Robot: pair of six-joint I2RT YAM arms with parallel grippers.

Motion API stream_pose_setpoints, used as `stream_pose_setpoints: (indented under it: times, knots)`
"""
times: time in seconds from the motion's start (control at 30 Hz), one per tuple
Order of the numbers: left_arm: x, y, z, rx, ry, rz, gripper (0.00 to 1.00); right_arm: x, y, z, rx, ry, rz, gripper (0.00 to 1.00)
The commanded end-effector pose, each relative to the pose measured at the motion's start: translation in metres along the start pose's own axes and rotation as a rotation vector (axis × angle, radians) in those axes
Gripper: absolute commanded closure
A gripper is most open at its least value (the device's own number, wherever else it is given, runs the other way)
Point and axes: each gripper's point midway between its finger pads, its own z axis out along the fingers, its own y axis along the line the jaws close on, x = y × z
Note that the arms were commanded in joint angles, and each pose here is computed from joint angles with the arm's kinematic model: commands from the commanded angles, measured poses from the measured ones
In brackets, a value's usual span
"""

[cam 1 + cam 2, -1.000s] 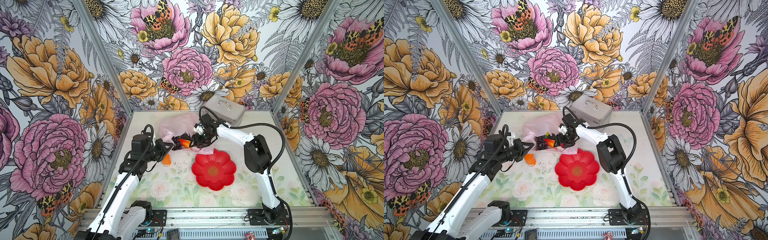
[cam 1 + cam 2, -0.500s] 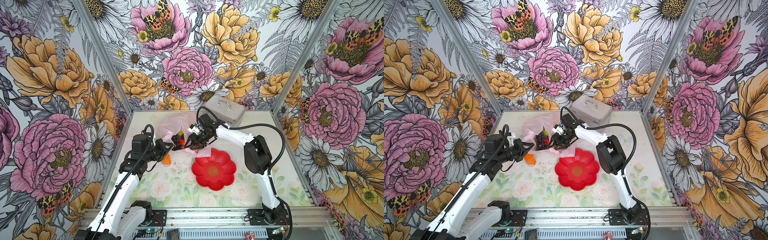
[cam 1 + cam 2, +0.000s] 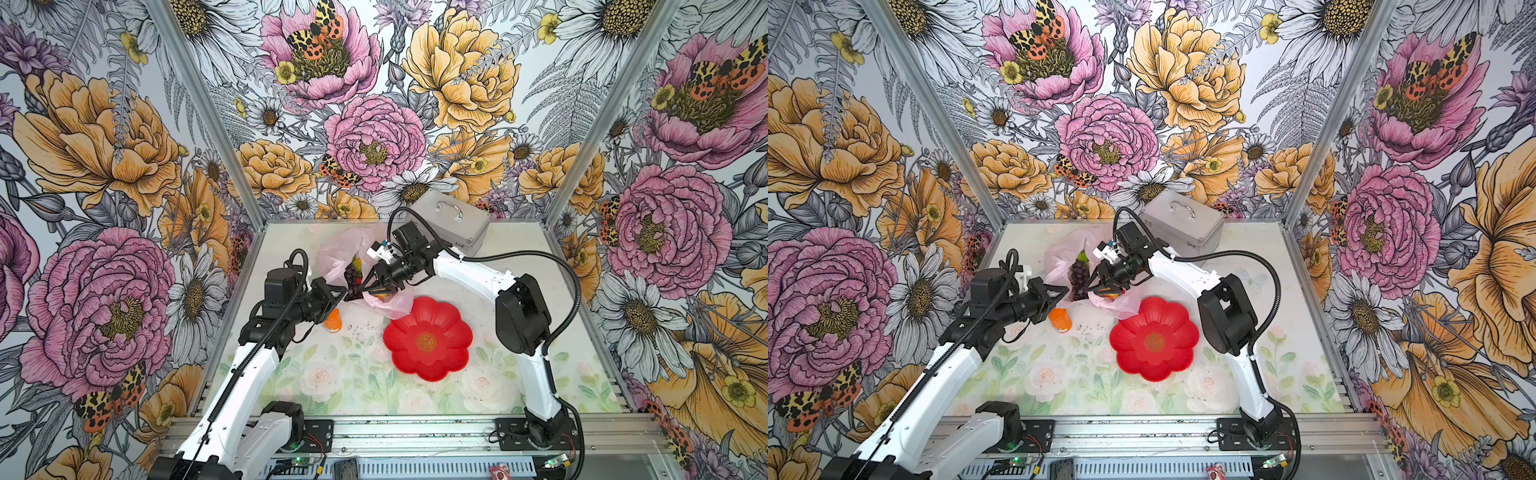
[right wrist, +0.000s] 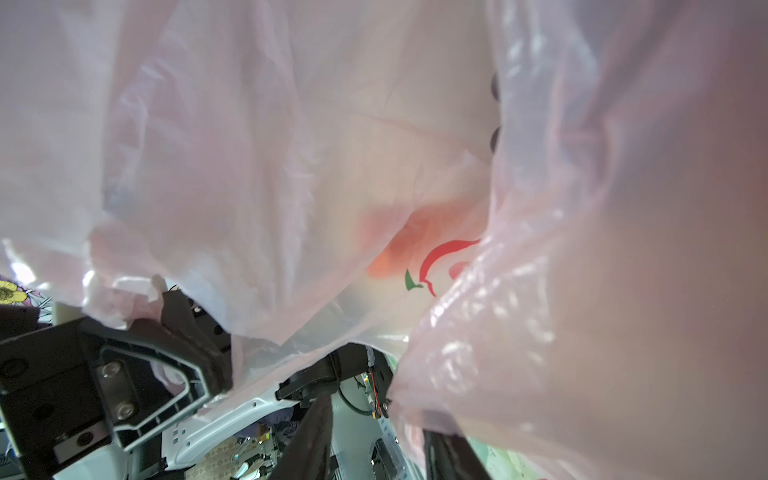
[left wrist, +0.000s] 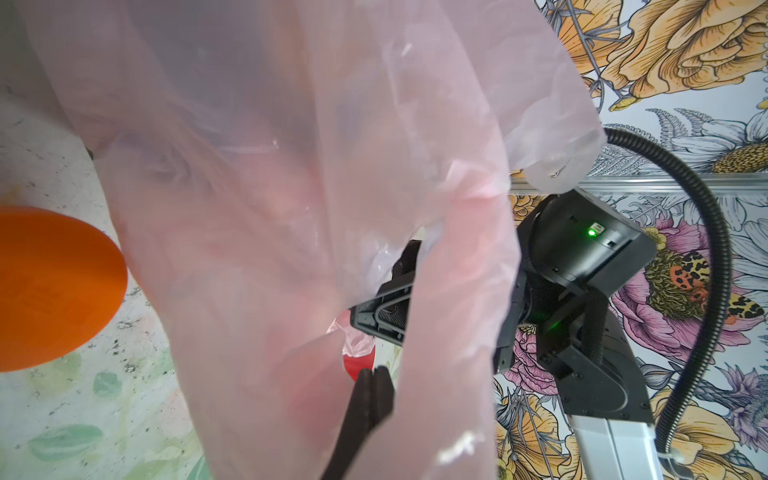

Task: Place the fruits into the plastic bag
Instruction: 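Reach the right gripper back to the bag mouth beside the left gripper, then grasp the pink bag's handle edge with the right gripper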

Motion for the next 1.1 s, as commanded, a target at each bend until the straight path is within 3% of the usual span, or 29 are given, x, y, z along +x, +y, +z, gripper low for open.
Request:
stream_pose_setpoints:
  times: [0.0,0.63,0.97,1.07]
  knots:
    - [-0.006,-0.006,-0.001,0.016,-0.017,0.01,1.0,0.0,0.044,-0.013,-0.067,-0.025,-0.079,0.63]
    - [-0.005,-0.011,0.005,0.022,-0.007,0.016,1.0,0.02,0.093,0.009,-0.172,0.039,-0.143,0.64]
    - [-0.004,-0.008,0.005,0.019,-0.013,0.011,1.0,0.023,0.098,0.012,-0.181,0.045,-0.163,1.0]
    - [-0.005,-0.01,0.004,0.021,-0.013,0.011,1.0,0.023,0.098,0.011,-0.179,0.043,-0.167,1.0]
